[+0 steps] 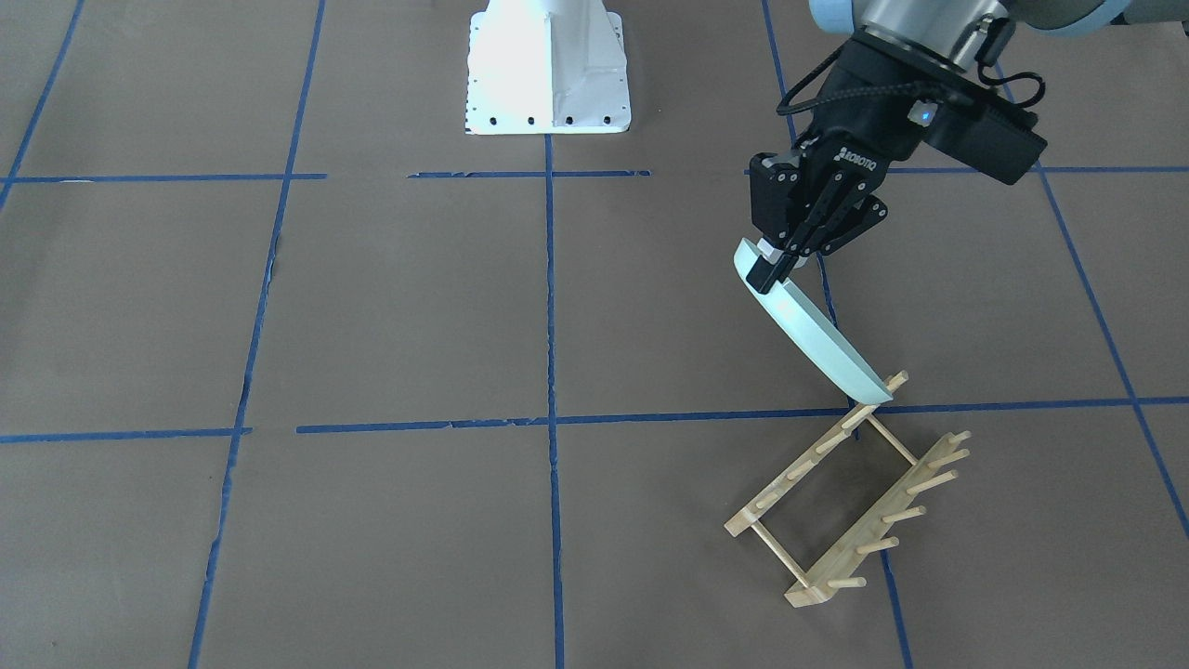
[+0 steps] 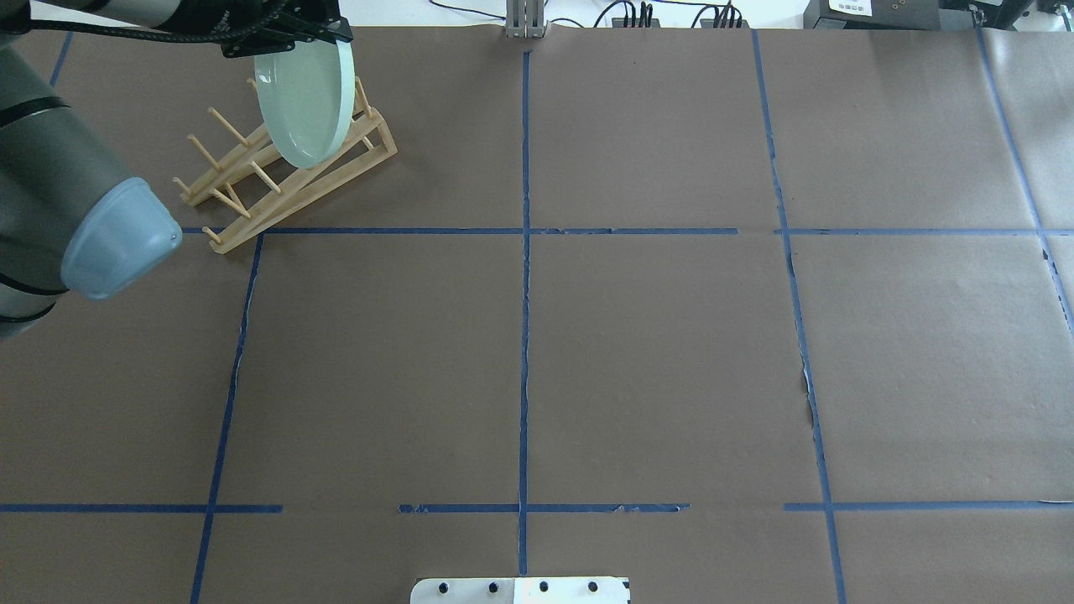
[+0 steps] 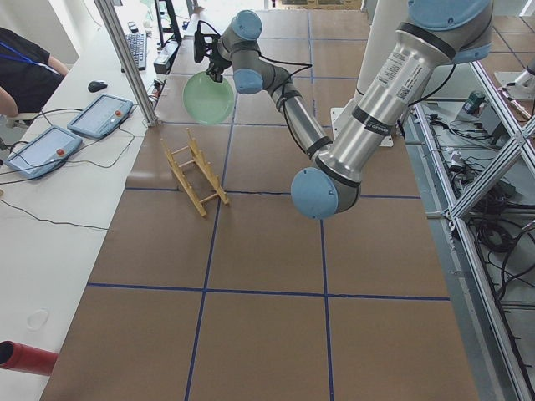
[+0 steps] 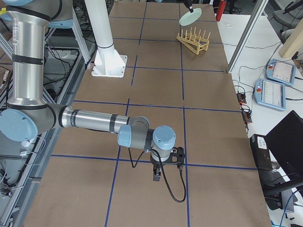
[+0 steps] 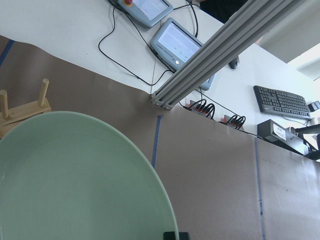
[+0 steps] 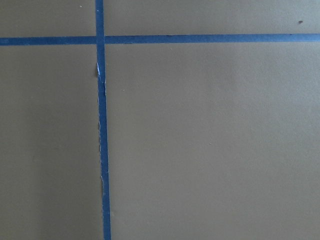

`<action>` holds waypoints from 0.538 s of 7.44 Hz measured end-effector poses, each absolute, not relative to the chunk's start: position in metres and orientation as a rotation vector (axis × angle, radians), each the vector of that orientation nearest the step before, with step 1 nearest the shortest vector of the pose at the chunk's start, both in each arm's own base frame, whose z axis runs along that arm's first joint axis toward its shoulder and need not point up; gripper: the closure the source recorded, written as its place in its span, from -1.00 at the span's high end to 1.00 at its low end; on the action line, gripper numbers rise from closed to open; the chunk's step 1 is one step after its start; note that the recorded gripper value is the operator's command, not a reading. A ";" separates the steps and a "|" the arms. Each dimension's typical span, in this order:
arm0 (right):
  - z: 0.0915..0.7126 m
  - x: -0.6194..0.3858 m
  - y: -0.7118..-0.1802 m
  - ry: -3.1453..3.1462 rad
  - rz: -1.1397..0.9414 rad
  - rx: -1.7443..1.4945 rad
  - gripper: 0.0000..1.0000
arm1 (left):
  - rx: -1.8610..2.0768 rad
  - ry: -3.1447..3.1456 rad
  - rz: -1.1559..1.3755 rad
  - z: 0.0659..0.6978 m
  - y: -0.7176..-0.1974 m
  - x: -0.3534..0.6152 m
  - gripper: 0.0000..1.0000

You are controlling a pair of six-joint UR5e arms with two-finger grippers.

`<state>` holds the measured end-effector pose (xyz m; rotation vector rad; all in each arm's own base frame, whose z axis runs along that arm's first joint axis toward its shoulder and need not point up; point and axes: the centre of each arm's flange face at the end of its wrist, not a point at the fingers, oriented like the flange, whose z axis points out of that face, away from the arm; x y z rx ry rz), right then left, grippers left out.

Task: Place plate on rack
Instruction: 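Lift the plate with the left gripper and tilt it upright toward the rack, then lower the upright plate with the left gripper into the rack's peg slot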

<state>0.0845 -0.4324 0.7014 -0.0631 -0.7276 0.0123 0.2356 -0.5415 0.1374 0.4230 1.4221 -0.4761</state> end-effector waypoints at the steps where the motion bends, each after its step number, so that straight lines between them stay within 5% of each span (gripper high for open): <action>1: 0.701 0.085 -0.432 -0.728 0.012 -0.063 1.00 | 0.418 1.528 -0.526 0.149 -0.547 0.226 -1.00; 4: 0.701 0.085 -0.432 -0.728 0.012 -0.063 1.00 | 0.422 1.766 -0.616 0.207 -0.573 0.203 -1.00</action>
